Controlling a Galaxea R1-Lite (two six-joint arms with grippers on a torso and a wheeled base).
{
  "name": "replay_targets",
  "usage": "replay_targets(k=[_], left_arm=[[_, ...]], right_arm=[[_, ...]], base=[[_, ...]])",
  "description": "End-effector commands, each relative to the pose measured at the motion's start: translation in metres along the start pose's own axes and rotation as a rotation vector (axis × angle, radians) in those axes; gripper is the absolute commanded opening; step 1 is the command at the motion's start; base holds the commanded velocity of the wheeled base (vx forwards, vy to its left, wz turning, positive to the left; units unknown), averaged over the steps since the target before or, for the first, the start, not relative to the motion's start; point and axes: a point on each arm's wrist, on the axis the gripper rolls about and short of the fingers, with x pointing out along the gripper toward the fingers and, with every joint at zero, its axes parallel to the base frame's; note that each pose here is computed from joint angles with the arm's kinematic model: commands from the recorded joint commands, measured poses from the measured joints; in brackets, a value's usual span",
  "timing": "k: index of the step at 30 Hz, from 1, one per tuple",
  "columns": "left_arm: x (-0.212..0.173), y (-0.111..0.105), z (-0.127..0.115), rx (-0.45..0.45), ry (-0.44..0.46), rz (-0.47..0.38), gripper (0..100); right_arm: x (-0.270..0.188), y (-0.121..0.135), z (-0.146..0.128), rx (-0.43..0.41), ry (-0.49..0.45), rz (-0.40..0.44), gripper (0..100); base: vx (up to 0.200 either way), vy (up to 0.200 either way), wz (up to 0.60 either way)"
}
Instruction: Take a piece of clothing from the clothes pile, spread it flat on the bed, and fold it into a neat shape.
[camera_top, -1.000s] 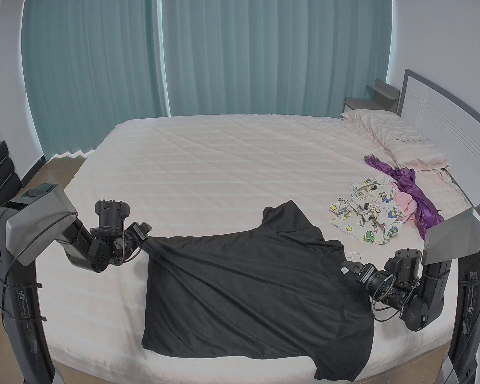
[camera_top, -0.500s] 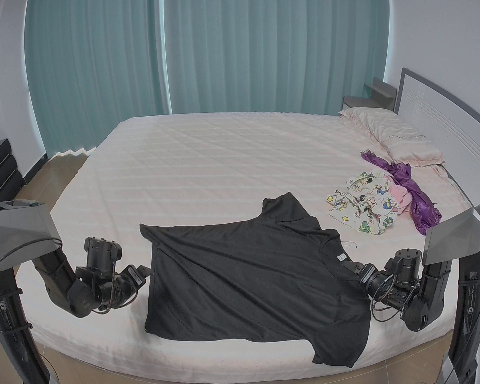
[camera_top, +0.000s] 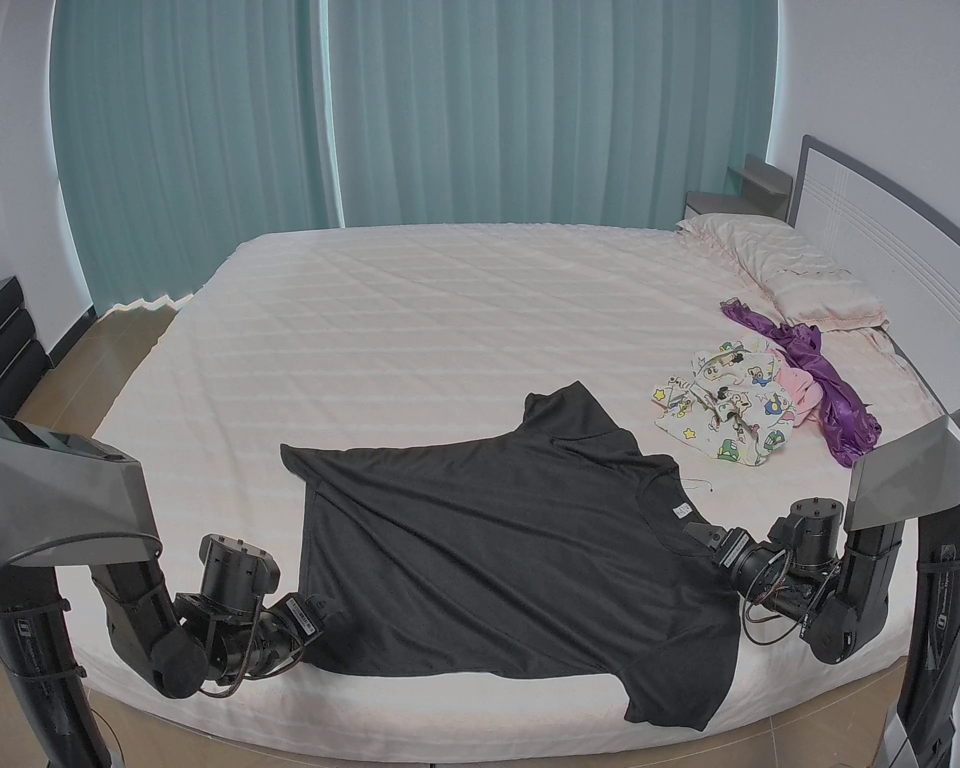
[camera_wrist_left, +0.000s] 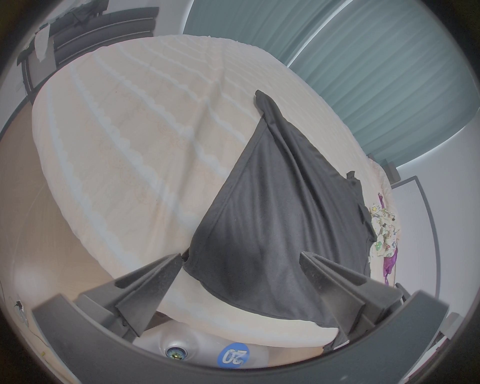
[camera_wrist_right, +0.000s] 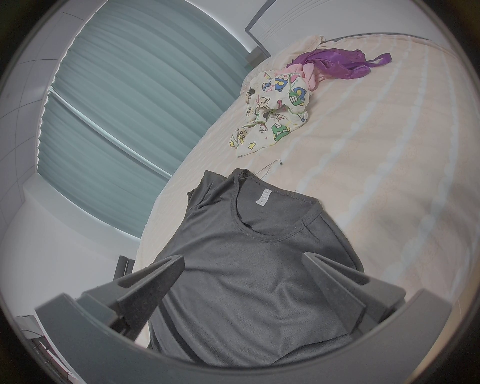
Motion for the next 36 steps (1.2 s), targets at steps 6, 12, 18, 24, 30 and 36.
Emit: replay_targets(k=[6, 12, 18, 24, 30, 36], left_arm=[[0.01, 0.016, -0.02, 0.035, 0.015, 0.071, 100], [0.012, 0.015, -0.023, 0.043, -0.002, 0.065, 100], [0.023, 0.012, -0.033, 0.09, -0.014, 0.092, 100], [0.027, 0.013, -0.033, 0.119, -0.037, 0.12, 0], [0.007, 0.028, -0.038, 0.167, -0.01, 0.177, 0], [-0.015, 0.045, -0.044, 0.246, 0.04, 0.242, 0]], right_arm=[[0.001, 0.001, 0.001, -0.001, -0.007, 0.01, 100], [0.001, 0.002, 0.001, -0.002, -0.009, 0.013, 100], [0.001, 0.002, 0.002, -0.001, -0.011, 0.013, 100], [0.001, 0.001, 0.002, 0.0, -0.013, 0.011, 100], [0.001, 0.001, 0.002, 0.0, -0.014, 0.01, 100], [-0.001, -0.001, 0.003, -0.004, -0.016, 0.003, 100]], base=[[0.0, 0.0, 0.0], [0.0, 0.0, 0.0], [0.0, 0.0, 0.0], [0.0, 0.0, 0.0], [0.0, 0.0, 0.0], [0.0, 0.0, 0.0]])
